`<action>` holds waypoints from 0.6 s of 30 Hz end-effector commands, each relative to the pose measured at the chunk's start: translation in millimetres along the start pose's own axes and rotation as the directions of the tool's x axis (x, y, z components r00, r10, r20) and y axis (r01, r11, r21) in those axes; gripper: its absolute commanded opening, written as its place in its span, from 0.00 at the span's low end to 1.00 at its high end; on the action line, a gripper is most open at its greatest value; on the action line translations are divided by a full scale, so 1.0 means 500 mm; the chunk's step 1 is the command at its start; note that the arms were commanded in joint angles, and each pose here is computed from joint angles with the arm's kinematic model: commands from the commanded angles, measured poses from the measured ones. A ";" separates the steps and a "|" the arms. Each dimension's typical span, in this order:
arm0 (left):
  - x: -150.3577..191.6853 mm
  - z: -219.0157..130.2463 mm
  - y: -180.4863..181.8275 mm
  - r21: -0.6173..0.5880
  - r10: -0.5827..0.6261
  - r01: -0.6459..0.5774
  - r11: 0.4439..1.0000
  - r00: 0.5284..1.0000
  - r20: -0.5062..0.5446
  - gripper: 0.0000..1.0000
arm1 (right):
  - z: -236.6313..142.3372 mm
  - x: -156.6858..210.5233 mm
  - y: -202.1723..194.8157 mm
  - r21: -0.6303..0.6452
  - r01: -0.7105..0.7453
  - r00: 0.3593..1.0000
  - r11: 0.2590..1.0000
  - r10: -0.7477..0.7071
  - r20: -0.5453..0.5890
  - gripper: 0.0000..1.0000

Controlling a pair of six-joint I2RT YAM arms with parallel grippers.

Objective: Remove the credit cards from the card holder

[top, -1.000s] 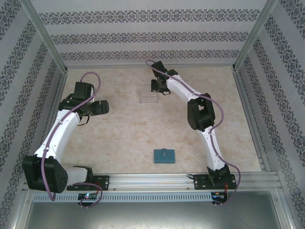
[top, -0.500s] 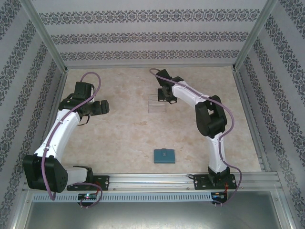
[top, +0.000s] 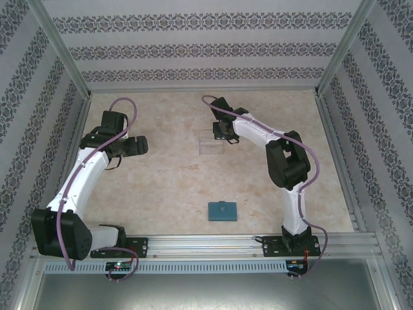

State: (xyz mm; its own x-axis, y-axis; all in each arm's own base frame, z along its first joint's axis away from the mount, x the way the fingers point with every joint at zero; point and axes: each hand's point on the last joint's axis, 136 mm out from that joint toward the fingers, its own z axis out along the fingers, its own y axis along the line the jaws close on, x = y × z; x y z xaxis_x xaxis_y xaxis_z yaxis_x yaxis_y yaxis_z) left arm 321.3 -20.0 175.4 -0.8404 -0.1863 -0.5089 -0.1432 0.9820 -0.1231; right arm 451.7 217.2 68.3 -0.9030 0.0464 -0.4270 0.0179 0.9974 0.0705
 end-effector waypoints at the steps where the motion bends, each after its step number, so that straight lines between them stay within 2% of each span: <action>1: 0.009 0.003 0.012 -0.015 0.008 -0.008 1.000 1.000 -0.019 0.90 | -0.055 -0.030 0.010 -0.006 0.009 0.998 1.000 -0.008 0.060 0.18; 6: 0.009 0.003 0.013 -0.019 0.008 -0.009 1.000 1.000 -0.019 0.90 | -0.089 -0.042 0.014 -0.026 0.071 0.995 0.997 -0.069 0.066 0.22; 11: 0.009 0.006 0.012 -0.015 0.012 -0.012 1.000 1.000 -0.021 0.90 | -0.128 -0.022 0.041 -0.152 0.283 0.959 0.947 -0.278 0.055 0.32; 15: 0.007 0.008 0.010 -0.012 0.016 -0.016 1.000 0.999 -0.028 0.90 | -0.163 0.018 0.057 -0.263 0.483 0.874 0.835 -0.480 0.080 0.36; 18: 0.005 0.008 0.014 -0.019 0.012 -0.012 1.000 1.000 -0.025 0.90 | -0.199 0.085 0.082 -0.382 0.635 0.757 0.671 -0.640 0.133 0.36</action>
State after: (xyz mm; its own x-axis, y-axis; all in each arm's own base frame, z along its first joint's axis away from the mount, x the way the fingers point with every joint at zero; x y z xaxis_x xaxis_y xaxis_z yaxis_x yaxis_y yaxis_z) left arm 322.0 -20.3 171.6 -0.8475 -0.1832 -0.4982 -0.1411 0.9825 -0.1213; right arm 412.4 242.3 136.1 -0.7826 -0.3874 -0.4873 -0.4881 0.8677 0.0939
